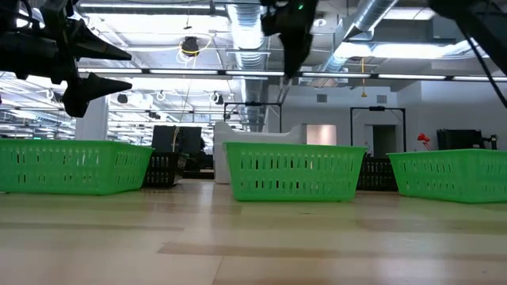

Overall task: Stack baskets by color
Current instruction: Stack the right black bin on the middle black bin

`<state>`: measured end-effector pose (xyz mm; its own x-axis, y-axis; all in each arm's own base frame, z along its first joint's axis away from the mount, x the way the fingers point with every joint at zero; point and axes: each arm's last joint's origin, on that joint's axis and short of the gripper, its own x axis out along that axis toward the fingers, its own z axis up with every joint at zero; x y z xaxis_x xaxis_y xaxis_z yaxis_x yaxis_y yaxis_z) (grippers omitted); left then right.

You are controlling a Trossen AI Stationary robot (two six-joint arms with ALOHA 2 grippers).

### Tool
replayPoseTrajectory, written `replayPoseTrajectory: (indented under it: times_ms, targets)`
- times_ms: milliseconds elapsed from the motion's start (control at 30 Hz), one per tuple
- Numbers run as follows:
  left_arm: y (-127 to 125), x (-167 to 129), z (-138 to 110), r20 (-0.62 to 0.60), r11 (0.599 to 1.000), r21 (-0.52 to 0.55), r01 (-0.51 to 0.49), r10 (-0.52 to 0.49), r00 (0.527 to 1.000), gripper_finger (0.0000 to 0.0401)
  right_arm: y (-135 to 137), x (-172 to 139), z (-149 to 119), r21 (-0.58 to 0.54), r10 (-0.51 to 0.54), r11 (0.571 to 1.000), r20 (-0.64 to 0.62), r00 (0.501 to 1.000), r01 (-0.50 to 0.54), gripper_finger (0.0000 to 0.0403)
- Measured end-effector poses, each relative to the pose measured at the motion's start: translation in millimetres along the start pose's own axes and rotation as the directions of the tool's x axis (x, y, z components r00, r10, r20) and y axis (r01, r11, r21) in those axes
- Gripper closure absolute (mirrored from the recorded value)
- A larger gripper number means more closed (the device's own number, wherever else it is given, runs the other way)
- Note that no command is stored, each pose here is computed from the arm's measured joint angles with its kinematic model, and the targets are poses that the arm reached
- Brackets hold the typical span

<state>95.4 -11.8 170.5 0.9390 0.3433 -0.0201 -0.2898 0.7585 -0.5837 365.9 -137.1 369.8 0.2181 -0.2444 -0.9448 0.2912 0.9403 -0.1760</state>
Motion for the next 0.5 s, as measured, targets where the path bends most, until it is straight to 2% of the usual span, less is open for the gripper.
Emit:
replayPoseTrajectory:
  times_ms: [67,133,233,367,500]
  targets:
    - [0.0,0.0,0.0,0.0,1.0,-0.008,0.0,0.0,1.0,0.0145,-5.3,-14.3,-8.8,0.155,-0.003,0.988,0.011,1.0,0.002,0.0181]
    - [0.0,0.0,0.0,0.0,1.0,-0.021,0.0,0.0,1.0,0.0145,-10.9,-29.4,-20.3,0.302,-0.006,0.953,0.037,0.999,-0.006,0.0182]
    - [0.0,0.0,0.0,-0.001,0.999,-0.039,0.001,-0.001,1.0,0.0145,-13.7,-43.5,-42.6,0.441,-0.015,0.897,0.028,0.999,0.001,0.0182]
    - [-0.1,0.0,-0.1,-0.003,0.999,-0.039,0.004,-0.004,1.0,0.0145,-12.9,-34.2,-74.1,0.576,-0.06,0.814,-0.053,0.997,0.079,0.0182]
    - [-0.2,0.0,-0.2,-0.005,0.999,-0.043,0.006,-0.006,1.0,0.0145,-5.9,-5.7,-105.1,0.66,-0.085,0.738,-0.118,0.989,0.142,0.0182]
